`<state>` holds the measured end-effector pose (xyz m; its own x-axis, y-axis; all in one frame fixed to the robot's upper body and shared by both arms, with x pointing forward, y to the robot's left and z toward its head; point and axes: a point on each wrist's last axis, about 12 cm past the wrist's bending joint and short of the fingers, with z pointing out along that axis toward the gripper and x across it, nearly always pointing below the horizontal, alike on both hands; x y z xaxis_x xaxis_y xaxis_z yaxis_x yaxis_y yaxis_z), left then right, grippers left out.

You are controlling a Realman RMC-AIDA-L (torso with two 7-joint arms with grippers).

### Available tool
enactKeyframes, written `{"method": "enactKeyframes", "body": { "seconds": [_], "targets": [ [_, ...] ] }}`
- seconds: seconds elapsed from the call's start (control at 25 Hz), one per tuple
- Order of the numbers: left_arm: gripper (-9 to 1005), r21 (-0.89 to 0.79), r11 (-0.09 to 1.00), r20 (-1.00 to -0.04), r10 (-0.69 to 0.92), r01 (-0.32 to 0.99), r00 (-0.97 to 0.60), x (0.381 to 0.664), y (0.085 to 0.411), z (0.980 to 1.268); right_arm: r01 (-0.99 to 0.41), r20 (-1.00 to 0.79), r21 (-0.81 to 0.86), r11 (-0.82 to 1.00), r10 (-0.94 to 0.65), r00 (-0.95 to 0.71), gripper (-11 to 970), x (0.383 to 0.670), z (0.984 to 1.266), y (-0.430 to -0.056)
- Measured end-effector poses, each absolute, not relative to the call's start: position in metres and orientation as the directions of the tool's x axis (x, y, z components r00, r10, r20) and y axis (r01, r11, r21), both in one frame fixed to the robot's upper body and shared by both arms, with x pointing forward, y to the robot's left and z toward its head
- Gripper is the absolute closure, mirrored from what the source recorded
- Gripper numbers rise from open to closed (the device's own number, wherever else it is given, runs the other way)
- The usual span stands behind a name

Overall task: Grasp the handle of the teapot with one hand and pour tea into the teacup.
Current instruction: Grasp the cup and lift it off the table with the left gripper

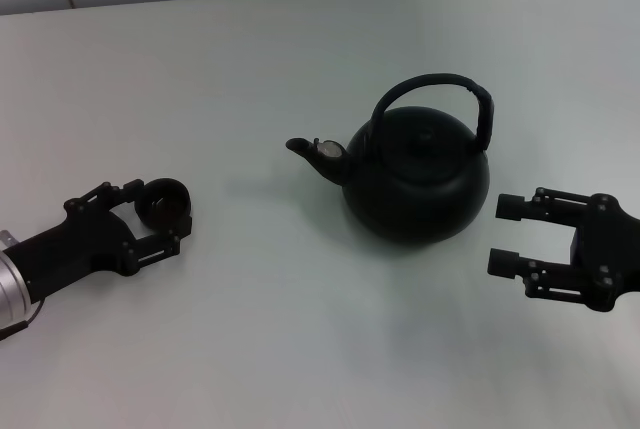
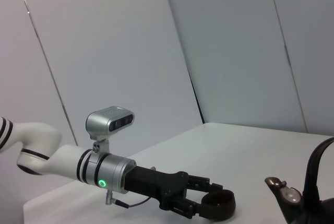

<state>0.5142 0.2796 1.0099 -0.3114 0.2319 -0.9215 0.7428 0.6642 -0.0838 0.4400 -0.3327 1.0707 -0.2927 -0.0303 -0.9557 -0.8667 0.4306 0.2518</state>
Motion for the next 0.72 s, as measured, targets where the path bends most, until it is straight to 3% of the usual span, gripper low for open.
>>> {"method": "enactKeyframes", "body": {
  "seconds": [0.72],
  "targets": [
    [270,-0.086,0.674,-0.921,0.227,0.733,-0.317,0.5192,0.2773,1.0104,-0.86,-0.957,0.246,0.447,-0.03,-0.289,251,0.4404,1.0716,-0.3367]
  ]
}}
